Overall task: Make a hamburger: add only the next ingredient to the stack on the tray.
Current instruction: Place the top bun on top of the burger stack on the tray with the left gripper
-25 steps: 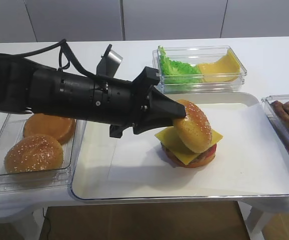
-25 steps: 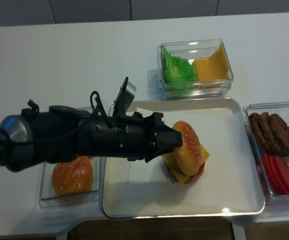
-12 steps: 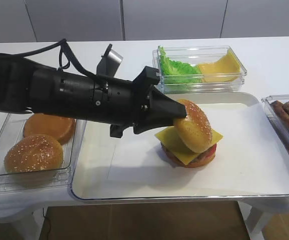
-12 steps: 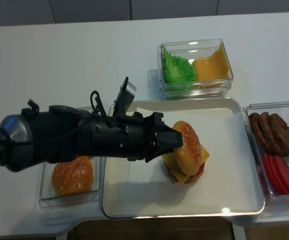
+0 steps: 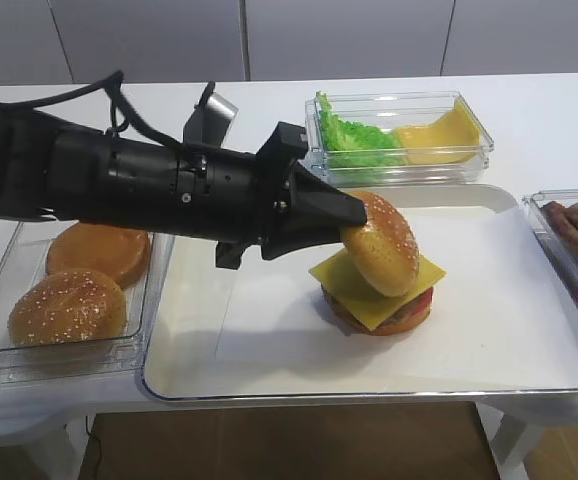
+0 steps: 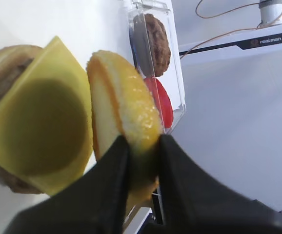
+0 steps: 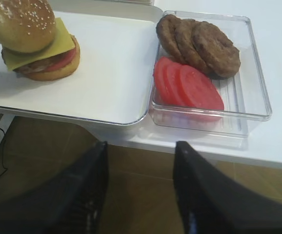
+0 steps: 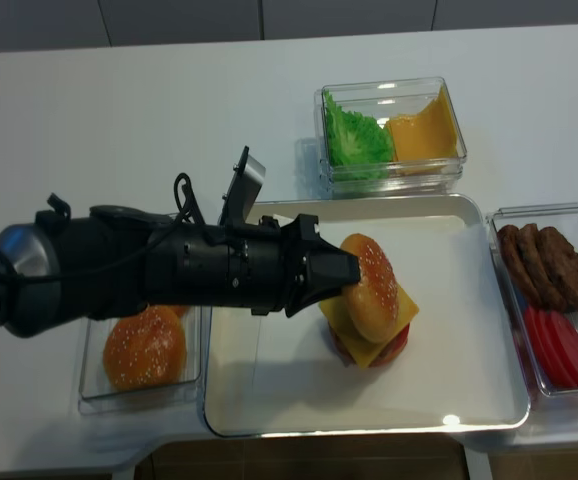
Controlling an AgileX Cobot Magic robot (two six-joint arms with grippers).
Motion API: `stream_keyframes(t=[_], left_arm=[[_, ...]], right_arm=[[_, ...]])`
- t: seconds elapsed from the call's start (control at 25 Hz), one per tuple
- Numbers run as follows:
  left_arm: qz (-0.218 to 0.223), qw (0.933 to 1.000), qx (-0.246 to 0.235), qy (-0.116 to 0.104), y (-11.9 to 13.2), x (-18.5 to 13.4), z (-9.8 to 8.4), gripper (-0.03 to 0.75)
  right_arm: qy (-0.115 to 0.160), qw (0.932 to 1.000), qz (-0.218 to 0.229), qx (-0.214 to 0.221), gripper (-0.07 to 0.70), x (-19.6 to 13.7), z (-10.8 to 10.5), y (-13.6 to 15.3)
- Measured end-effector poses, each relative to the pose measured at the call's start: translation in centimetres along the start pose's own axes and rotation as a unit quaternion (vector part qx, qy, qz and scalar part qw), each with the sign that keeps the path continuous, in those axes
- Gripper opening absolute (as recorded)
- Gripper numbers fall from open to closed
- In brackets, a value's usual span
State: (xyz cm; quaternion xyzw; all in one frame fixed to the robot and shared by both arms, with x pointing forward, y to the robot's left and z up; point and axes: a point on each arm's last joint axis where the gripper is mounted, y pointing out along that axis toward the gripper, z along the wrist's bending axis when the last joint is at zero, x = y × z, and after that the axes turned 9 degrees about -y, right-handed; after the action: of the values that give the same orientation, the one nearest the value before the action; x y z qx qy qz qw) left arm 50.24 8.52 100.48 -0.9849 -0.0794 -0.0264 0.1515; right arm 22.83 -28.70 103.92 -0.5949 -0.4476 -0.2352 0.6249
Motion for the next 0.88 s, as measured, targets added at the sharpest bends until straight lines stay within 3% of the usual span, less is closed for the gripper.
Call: stream_keyframes(t=[0.44,0.68,0.88], left_arm=[[-0.002,0.9998,-0.013,0.014,0.1,0.5,-1.0,0.132],[-0.011,0.9998,0.000,0.014,0.4,0.5,-0.8,0.132],[0.004,1.0000,0.006,0.001,1.2,0.4,0.2,0.132]], right_arm=[[0.000,1.0000,0.000,0.000,0.303,0.0,0.0,0.0],[0.000,1.0000,0.000,0.000,0.265,0.0,0.0,0.0],[0.001,1.0000,0.000,0.000,0.236,0.0,0.0,0.0]])
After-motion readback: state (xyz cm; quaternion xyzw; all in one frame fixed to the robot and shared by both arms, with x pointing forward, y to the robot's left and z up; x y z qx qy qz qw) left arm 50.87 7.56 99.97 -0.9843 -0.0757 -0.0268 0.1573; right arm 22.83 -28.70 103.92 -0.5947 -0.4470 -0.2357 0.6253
